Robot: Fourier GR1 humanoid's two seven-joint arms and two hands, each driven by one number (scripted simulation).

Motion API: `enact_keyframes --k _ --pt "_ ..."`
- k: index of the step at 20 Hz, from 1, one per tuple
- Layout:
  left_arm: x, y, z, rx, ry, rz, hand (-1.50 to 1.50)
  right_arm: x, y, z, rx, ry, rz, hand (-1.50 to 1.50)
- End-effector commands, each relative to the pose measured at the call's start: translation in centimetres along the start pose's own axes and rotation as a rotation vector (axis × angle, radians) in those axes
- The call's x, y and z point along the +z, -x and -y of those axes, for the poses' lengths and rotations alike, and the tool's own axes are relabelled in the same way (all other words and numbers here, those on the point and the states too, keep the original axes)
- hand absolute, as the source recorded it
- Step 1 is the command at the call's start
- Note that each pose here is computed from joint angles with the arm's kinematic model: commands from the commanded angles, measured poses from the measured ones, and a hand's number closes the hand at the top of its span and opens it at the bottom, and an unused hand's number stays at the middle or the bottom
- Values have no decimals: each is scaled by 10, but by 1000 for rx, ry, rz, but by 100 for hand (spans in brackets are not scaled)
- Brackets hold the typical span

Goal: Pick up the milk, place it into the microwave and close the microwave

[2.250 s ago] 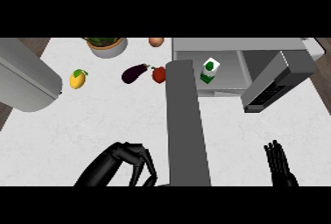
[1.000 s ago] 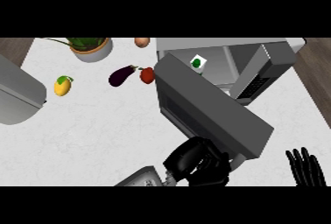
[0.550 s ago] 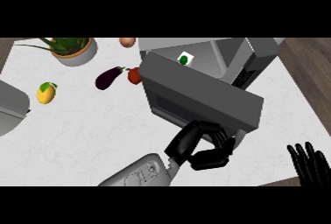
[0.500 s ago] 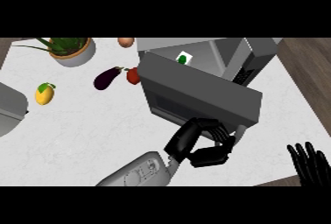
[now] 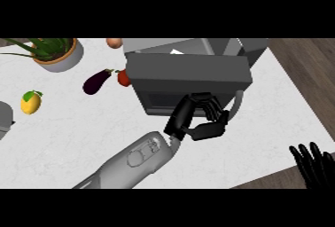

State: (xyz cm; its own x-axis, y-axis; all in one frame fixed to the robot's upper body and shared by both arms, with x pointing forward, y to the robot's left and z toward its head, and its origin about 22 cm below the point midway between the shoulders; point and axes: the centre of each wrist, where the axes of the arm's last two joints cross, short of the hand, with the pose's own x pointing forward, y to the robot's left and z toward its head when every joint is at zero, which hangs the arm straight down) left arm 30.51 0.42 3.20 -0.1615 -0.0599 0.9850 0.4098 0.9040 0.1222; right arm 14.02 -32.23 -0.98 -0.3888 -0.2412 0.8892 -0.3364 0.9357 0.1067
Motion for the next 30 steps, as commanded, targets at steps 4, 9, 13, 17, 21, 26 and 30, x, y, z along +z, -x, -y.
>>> enact_keyframes --k 4,9,13,17,21,26,30 --pt "-28 -14 -16 64 -90 38 150 -7 -13 -2 -62 -79 28 -150" --pt "-41 -20 -24 68 -124 66 150 -11 -19 -7 -81 -75 29 -150" --pt "-50 -21 -32 80 -160 64 150 -12 -26 -5 -87 -94 33 -150" --pt "-49 -15 -33 82 -178 74 150 -16 -33 -7 -92 -112 44 -150" --pt "-52 -18 -33 82 -186 95 150 -19 -38 -7 -109 -145 36 -150" --pt "-52 -17 -33 87 -194 105 150 -19 -45 -6 -122 -158 40 -150" --pt "-53 -15 -34 105 -195 100 150 -27 -54 -5 -100 -168 91 -150"
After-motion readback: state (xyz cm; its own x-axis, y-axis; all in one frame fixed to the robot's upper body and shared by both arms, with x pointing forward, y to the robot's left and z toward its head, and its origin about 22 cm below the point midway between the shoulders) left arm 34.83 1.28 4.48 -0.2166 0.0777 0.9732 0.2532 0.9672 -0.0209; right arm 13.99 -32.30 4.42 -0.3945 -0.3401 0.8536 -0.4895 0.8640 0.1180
